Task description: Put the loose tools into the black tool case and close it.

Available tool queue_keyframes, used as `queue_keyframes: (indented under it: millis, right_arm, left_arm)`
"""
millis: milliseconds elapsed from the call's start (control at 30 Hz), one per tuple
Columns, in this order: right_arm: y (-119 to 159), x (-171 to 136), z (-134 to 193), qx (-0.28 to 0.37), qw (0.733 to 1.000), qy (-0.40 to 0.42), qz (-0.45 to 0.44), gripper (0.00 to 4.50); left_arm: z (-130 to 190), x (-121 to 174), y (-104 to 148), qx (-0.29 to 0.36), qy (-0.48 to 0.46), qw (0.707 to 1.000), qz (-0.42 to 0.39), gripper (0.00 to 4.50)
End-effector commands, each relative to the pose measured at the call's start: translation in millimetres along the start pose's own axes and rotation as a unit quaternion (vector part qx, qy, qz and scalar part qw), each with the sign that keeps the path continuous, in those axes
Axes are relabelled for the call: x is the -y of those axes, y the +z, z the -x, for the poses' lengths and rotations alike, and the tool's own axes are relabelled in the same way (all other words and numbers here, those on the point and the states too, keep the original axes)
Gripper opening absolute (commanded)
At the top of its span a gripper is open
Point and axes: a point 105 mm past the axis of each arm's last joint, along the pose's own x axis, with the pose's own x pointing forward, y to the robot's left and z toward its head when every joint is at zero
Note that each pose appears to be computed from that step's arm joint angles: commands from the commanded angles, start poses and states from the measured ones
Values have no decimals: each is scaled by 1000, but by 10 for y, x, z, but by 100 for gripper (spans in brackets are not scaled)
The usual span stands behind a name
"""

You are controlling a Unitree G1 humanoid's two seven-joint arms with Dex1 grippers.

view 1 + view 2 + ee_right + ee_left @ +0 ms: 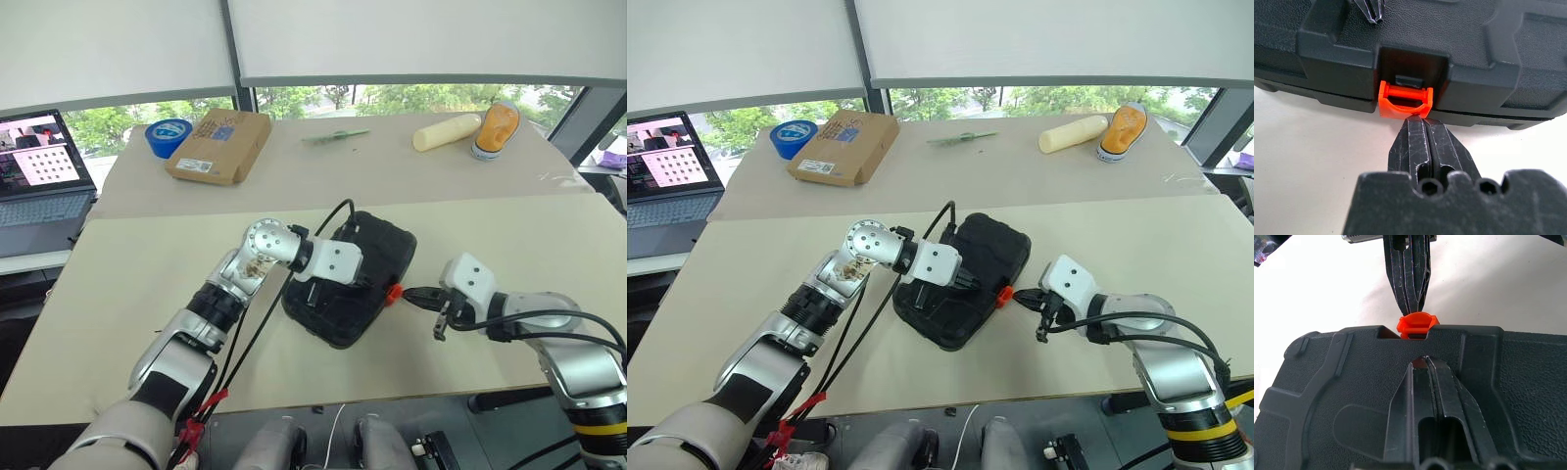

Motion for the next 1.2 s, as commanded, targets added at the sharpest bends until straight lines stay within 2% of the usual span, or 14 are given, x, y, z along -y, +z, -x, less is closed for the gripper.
queue_keyframes:
  millis: [33,433,600,633,700,733,800,833,933,1067,1100,1200]
  right_arm:
    - [337,-27,-68,57,998,8,40,0]
    - [384,9,-171,61,997,13,50,0]
    - [330,25,-33,49,997,15,54,0]
    - [314,31,52,45,998,22,49,29]
    - [308,30,228,43,998,42,34,71]
    - [319,25,333,44,997,58,27,105]
    - [342,6,501,46,995,86,16,176]
    - [346,-4,578,45,994,100,9,202]
    - [344,-2,800,36,990,133,-15,304]
    - [364,152,1014,40,988,134,-62,443]
    - [370,189,1050,42,988,133,-68,449]
    - [381,312,1079,53,990,111,-73,449]
  left_arm:
    - [-122,166,-182,-26,-24,999,28,4]
    - [-119,165,-210,-30,-23,999,30,4]
    - [15,123,-270,-38,1,998,51,4]
    - [134,110,-311,-43,12,997,66,1]
    - [406,89,-368,-47,40,993,101,55]
    - [584,98,-392,-47,52,989,127,73]
    - [857,147,-403,-46,68,983,167,148]
    - [985,187,-404,-46,74,979,184,171]
    - [1383,360,-358,-45,86,966,240,275]
    - [1989,718,-153,-51,98,936,334,426]
    - [2098,770,-109,-57,113,930,346,445]
    - [2283,819,-27,-58,163,911,373,445]
